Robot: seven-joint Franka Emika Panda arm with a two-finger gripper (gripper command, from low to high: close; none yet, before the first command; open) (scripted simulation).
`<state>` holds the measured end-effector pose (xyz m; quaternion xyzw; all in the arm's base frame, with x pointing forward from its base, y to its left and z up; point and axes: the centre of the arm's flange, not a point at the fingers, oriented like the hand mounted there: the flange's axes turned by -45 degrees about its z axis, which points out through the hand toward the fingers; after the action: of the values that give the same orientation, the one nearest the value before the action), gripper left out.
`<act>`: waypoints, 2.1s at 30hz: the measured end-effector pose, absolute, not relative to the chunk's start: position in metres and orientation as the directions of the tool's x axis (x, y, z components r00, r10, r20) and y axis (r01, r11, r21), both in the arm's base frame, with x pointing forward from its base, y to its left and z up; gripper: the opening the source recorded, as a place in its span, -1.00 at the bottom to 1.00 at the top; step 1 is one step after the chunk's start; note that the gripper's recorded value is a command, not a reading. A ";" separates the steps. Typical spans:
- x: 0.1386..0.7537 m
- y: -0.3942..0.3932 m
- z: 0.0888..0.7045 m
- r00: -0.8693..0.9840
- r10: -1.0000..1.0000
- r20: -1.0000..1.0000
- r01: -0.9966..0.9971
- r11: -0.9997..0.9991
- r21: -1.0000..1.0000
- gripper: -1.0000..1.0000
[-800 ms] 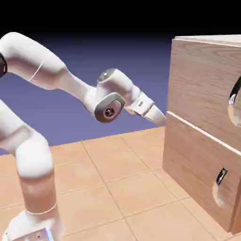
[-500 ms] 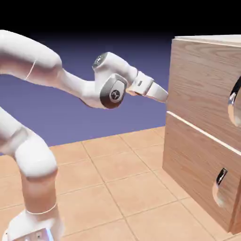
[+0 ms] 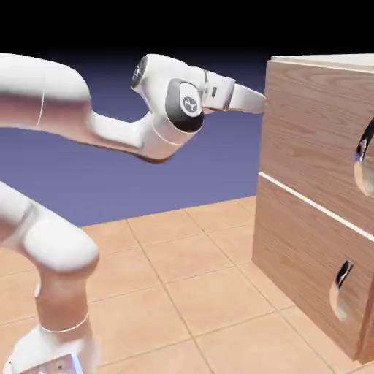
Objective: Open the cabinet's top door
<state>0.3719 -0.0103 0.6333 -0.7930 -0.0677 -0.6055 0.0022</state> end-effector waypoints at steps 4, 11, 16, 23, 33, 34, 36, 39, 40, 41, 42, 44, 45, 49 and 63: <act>0.369 -0.026 0.644 0.199 0.095 0.975 0.107 -0.991 0.075 0.00; 0.369 -0.059 0.651 0.109 0.072 0.991 0.097 -0.993 0.062 0.00; 0.375 -0.086 0.647 0.059 0.055 0.997 0.087 -0.995 0.050 0.00; 0.390 -0.128 0.627 0.009 0.031 0.999 0.073 -0.997 0.030 0.00; 0.424 -0.187 0.570 -0.016 0.006 1.000 0.053 -0.999 0.007 0.00; 0.428 -0.192 0.562 -0.015 0.005 1.000 0.051 -0.999 0.005 0.00; 0.437 -0.203 0.546 -0.012 0.002 1.000 0.048 -0.999 0.003 0.00; 0.450 -0.219 0.520 -0.004 0.000 1.000 0.045 -0.999 0.000 0.00; 0.454 -0.224 0.512 0.000 0.000 1.000 0.044 -0.999 0.000 0.00; 0.454 -0.224 0.512 0.000 0.000 1.000 0.044 -0.999 0.000 0.00; 0.465 -0.224 0.512 0.000 -0.001 1.000 0.044 -0.999 -0.001 0.00; 0.485 -0.223 0.512 0.000 -0.002 1.000 0.044 -0.999 -0.002 0.00; 0.495 -0.223 0.512 0.000 -0.001 1.000 0.044 -0.999 -0.001 0.00; 0.496 -0.219 0.512 0.000 0.000 1.000 0.026 -1.000 0.000 -1.00; 0.401 -0.174 0.512 0.000 0.001 1.000 -0.218 -0.976 0.001 -1.00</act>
<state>0.4010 -0.1741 0.5119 -0.7028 0.0772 -0.7029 -0.0779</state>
